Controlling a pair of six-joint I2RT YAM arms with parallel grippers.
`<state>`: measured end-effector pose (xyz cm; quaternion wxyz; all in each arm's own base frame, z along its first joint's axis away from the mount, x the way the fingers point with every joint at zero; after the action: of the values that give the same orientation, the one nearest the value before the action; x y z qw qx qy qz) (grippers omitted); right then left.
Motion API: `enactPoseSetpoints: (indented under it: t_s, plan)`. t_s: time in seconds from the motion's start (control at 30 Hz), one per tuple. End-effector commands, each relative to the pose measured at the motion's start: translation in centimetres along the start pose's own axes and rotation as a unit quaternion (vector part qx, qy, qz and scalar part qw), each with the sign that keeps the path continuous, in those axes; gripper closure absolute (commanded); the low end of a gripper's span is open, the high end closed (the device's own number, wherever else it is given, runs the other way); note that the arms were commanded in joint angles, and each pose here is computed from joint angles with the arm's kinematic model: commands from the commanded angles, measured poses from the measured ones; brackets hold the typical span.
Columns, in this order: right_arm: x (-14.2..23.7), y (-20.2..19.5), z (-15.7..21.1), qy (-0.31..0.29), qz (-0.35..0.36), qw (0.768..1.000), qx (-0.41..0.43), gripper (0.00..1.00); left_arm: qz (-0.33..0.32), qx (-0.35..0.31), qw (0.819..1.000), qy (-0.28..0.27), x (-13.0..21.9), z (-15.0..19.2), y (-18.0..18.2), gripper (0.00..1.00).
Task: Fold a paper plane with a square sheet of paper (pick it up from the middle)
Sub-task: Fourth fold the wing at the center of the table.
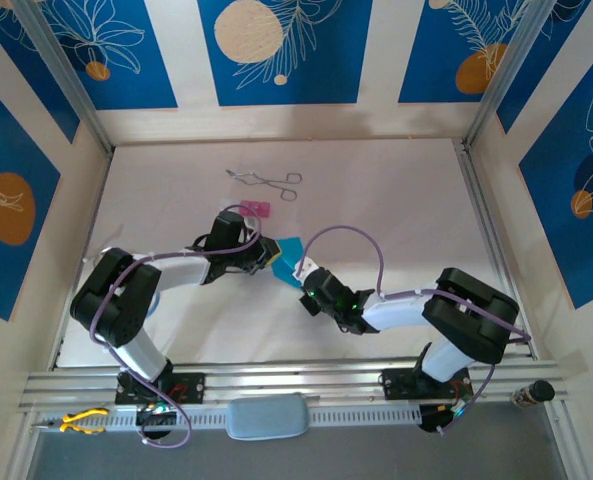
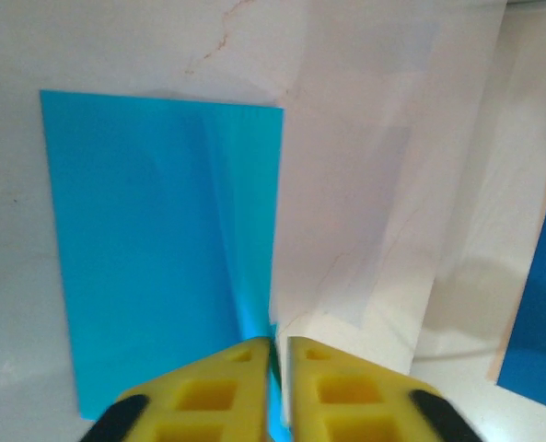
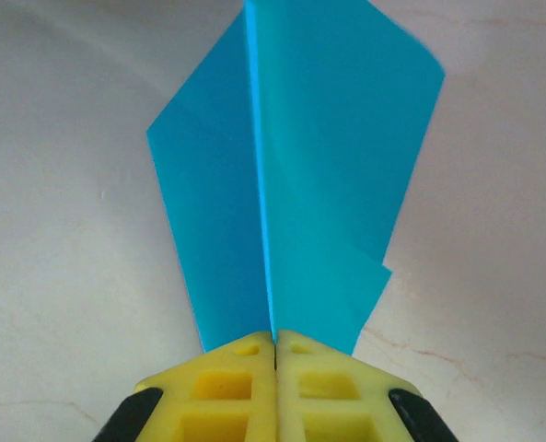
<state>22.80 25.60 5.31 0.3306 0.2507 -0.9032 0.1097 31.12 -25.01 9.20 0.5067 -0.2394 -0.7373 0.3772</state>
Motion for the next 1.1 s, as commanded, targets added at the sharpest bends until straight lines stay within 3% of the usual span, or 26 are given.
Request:
enactPoseSetpoints:
  t_s: [0.0, 0.13, 0.5, 1.07]
  plan:
    - [-0.5, 0.5, 0.0, 0.002, -0.019, 0.999, -0.034, 0.95, 0.003, -0.007, 1.000, -0.005, 0.7, -0.1, -1.0, 0.79]
    - [-0.8, 0.4, 0.3, 0.006, -0.022, 0.998, -0.053, 0.95, -0.005, -0.010, 1.000, -0.010, 1.1, -0.2, -0.9, 0.69]
    - [-0.9, 0.3, 0.6, 0.015, -0.059, 0.992, -0.115, 0.96, -0.018, -0.010, 1.000, -0.015, 1.4, -0.2, -0.6, 0.58]
    - [0.3, -0.3, -0.7, -0.015, -0.063, 0.991, -0.121, 0.95, -0.031, -0.011, 0.999, -0.005, 1.0, -0.6, -0.4, 0.48]
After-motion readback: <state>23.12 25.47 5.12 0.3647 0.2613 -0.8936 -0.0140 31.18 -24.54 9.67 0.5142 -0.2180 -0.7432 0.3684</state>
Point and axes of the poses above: each hand's point on the last joint's axis, 136 mm out from that joint toward the fingers, its own x axis back along the fingers, its own y axis along the line the jaws close on, z = x × y, the point moved 3 cm from there along x, back along the fingers, and after that the axes turned 11 degrees about -x, right-handed, at the moved point
